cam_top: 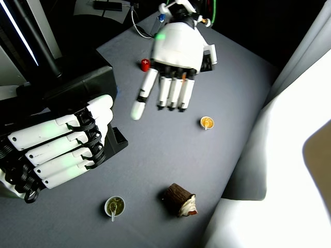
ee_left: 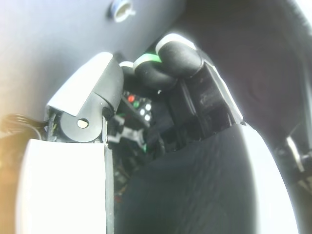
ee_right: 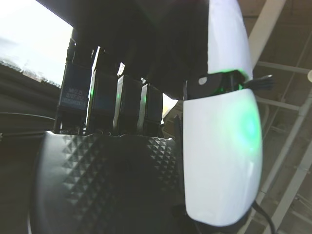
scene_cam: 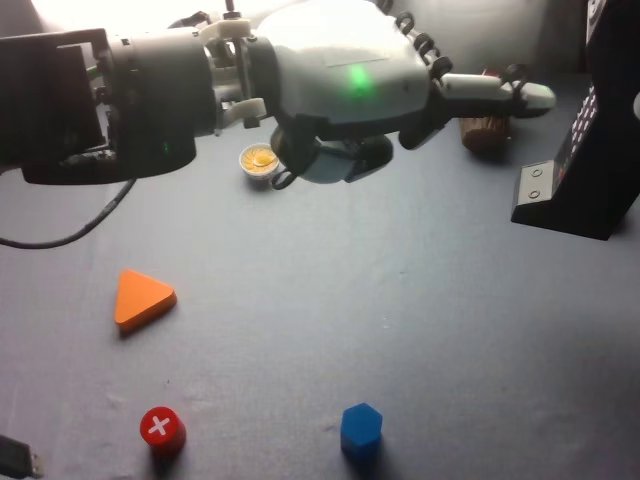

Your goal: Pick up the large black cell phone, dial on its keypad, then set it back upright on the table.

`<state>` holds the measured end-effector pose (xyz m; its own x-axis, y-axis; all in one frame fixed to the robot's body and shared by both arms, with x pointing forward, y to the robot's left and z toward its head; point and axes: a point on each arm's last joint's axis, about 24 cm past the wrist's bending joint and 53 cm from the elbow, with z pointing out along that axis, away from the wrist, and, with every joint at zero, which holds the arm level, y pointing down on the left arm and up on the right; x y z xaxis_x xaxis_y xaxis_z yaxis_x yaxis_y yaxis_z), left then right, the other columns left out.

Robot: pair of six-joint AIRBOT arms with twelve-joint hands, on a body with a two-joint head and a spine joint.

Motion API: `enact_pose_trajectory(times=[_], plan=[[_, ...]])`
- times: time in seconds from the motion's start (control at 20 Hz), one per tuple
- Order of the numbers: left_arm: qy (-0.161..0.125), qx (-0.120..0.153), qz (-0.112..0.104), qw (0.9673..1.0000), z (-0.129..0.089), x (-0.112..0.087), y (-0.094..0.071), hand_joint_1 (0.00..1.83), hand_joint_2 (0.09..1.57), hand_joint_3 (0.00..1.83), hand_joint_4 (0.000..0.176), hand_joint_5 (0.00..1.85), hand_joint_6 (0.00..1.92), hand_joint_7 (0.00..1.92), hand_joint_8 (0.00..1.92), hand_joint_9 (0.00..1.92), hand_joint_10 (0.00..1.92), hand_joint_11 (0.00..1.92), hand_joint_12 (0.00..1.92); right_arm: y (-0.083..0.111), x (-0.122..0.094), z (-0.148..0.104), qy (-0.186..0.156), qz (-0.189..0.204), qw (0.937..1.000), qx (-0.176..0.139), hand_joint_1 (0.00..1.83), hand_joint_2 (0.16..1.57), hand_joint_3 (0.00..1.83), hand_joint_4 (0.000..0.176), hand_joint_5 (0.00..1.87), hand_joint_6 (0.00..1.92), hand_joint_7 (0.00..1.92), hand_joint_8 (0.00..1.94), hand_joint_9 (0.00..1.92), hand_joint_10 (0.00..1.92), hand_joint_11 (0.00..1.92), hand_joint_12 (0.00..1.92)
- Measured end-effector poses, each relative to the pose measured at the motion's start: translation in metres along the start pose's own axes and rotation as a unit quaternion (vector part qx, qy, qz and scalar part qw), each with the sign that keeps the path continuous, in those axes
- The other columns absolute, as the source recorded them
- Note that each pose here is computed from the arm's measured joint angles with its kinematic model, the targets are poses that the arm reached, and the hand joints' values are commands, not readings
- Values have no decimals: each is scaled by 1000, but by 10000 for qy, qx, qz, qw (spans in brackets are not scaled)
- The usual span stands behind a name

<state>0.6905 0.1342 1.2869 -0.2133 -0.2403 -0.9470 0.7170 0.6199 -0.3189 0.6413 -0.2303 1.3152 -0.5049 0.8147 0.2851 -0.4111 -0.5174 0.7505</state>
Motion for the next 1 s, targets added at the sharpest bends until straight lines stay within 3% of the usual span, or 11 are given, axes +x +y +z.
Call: enact_pose_trajectory(times=[0.1,0.2,0.25,0.3,0.45,0.6,0.65,0.75,0.85,0.95,1.0], plan=[[56,65,-4,10000,3,6,-10,1305,1232,97,145,46,2,659,1567,693,1921,563,1921,0,0,1,-5,8,10000,-5,1381,1108,0,0,987,774,968,1029,933,1268,1002,1182],[87,139,9,9999,7,9,-21,1303,1242,87,146,52,3,650,1581,679,1921,543,1921,2,0,1,-8,9,10000,-40,1375,1123,2,0,945,869,934,1074,900,1308,967,1225],[79,151,4,9999,7,8,-24,1300,1250,82,146,43,1,643,1590,677,1921,530,1921,3,-1,1,-27,3,10000,-36,1376,1120,0,0,941,894,947,1043,914,1288,977,1224],[77,145,-3,9999,8,8,-25,1418,1245,106,141,51,3,603,1533,584,1882,506,1921,3,-2,1,-47,5,10000,-43,1379,1112,0,0,957,865,967,1015,933,1260,1006,1207],[67,146,-6,9999,8,7,-26,1447,1236,132,140,42,1,592,1523,555,1877,495,1921,3,-4,1,-90,6,9999,-51,1378,1115,0,0,964,813,943,1065,934,1282,1043,1213],[25,291,-274,9992,3,3,-26,1453,1113,412,146,43,0,573,1614,562,1910,480,1921,3,-3,1,-71,8,10000,-47,1376,1123,1,0,926,888,941,1064,920,1294,1004,1194],[16,399,-433,9983,-1,0,-26,1331,1157,289,146,50,0,626,1615,645,1919,512,1921,3,-3,1,-73,10,10000,-47,1376,1123,1,0,920,912,941,1056,919,1290,995,1186],[124,656,-794,9946,-11,1,-25,1295,1247,113,146,48,0,623,1622,673,1921,532,1921,3,-5,1,-107,11,9999,-46,1379,1113,0,0,940,893,969,1012,934,1255,994,1150],[367,889,-1063,9897,-22,5,-25,1447,1113,412,136,34,10,578,1618,565,1916,532,1921,1,-8,-2,-114,-35,9999,-13,1378,1114,1,0,953,864,959,1031,923,1275,992,1135],[552,1137,-1368,9825,-34,6,-29,1456,1073,481,133,36,0,589,1606,580,1911,532,1921,-4,-12,-6,-167,-68,9998,100,1374,1126,3,0,917,902,949,1051,896,1319,958,1163],[632,1308,-1636,9758,-41,5,-35,1334,1143,302,142,43,0,640,1594,659,1919,539,1921,-8,-16,-9,-218,-95,9996,174,1376,1123,0,0,911,906,972,1021,906,1300,969,1151]])
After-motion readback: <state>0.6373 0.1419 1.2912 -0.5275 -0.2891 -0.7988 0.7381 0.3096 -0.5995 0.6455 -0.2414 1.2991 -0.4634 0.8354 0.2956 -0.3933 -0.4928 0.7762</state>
